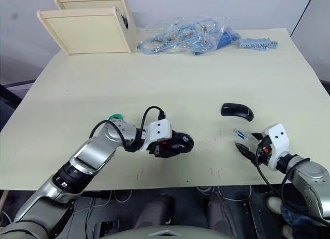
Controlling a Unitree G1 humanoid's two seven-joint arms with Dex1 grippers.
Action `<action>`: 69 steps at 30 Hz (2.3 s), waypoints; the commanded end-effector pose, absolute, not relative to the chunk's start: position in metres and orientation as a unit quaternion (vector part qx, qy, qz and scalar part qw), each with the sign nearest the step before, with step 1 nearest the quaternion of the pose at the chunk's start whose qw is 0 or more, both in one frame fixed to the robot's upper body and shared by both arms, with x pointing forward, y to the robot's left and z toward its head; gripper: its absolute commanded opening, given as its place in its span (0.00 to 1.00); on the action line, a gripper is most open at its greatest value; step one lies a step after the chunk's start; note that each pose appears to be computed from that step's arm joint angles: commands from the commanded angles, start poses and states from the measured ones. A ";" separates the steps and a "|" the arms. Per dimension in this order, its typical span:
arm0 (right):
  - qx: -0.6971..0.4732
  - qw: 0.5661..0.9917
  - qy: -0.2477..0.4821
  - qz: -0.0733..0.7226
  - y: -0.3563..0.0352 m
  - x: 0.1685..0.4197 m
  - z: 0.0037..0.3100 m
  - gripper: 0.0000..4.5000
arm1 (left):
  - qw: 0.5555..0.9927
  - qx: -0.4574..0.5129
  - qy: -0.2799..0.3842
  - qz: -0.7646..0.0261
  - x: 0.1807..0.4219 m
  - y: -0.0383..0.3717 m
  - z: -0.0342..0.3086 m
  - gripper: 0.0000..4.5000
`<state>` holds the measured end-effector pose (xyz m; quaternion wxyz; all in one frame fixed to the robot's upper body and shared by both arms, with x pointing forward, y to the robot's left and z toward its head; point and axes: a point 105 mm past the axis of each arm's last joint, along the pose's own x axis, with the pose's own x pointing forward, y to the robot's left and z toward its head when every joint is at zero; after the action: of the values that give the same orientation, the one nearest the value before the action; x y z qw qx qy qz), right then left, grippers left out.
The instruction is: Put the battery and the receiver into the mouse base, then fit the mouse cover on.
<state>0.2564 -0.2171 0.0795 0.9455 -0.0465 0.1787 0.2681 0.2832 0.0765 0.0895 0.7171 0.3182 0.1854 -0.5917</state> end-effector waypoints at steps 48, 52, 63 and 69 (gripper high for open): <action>-0.233 0.872 0.196 0.385 -0.155 0.229 0.150 0.02 | 0.703 0.321 0.197 -0.603 0.280 0.072 0.081 0.66; -0.223 0.834 0.230 0.449 -0.120 0.226 0.158 0.02 | 0.699 0.325 0.199 -0.605 0.280 0.072 0.081 0.66; -0.206 0.801 0.285 0.484 -0.070 0.237 0.146 0.02 | 0.697 0.325 0.204 -0.605 0.277 0.073 0.081 0.66; -0.197 0.806 0.312 0.462 -0.065 0.246 0.133 0.02 | 0.698 0.323 0.206 -0.605 0.276 0.073 0.081 0.66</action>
<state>0.2446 -0.0663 0.1289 0.8033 -0.1901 0.3200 0.4649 0.2831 0.0738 0.0902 0.7087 0.3222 0.1903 -0.5981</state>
